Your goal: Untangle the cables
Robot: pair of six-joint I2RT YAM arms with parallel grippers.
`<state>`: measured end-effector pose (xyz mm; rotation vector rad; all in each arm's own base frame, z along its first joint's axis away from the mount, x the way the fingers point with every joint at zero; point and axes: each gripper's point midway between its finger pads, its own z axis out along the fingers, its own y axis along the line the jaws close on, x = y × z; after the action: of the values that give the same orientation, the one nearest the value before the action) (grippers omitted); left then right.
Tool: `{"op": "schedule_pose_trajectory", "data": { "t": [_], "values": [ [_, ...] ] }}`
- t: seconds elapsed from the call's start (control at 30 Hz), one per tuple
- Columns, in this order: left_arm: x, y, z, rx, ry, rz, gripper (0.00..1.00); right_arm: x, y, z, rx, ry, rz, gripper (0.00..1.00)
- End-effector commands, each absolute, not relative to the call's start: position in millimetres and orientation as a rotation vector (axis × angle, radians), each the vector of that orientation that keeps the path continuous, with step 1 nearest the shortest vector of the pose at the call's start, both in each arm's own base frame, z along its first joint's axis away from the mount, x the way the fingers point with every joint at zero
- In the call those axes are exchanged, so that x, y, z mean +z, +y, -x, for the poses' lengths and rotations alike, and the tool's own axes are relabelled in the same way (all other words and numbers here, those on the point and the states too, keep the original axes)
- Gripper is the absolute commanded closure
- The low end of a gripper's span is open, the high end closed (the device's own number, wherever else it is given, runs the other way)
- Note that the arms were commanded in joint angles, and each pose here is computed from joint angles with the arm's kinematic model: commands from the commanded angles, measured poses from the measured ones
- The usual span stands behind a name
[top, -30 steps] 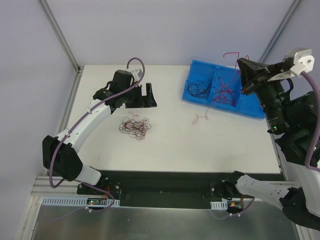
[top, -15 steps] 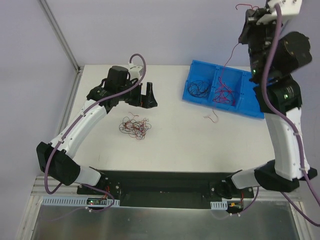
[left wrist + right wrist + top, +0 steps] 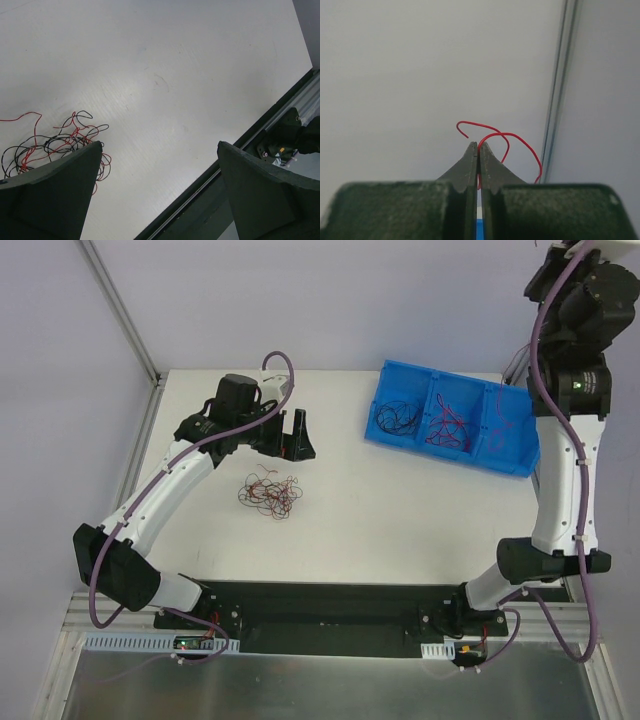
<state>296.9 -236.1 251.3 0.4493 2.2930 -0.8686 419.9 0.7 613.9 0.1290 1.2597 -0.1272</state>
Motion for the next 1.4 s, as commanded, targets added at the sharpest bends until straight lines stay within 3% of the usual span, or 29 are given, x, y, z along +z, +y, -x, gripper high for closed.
{"op": "schedule_pose_trajectory", "data": {
  "t": [0.0,0.57,0.9,1.17,1.37],
  "values": [
    [259.2,-240.4,-292.3,-0.896,2.26,-0.493,0.01,637.1,-16.7,-414.0,-0.014,1.16,-0.194,1.0],
    [255.4,-236.0,-298.2,-0.903,2.276,-0.466,0.02,542.9,-39.5,-499.9,-0.01,1.358,-0.242,1.0],
    [255.2,-237.7,-296.9,-0.92,2.281,-0.464,0.02,380.2,-46.0,-530.0,0.016,1.683,-0.335,1.0],
    [252.8,-238.7,-296.6,-0.928,2.29,-0.463,0.02,221.0,-6.8,-530.0,0.251,2.048,-0.381,1.0],
    [249.0,-239.9,-297.4,-0.933,2.301,-0.462,0.02,170.7,-15.9,-545.8,0.196,2.173,-0.385,1.0]
  ]
}}
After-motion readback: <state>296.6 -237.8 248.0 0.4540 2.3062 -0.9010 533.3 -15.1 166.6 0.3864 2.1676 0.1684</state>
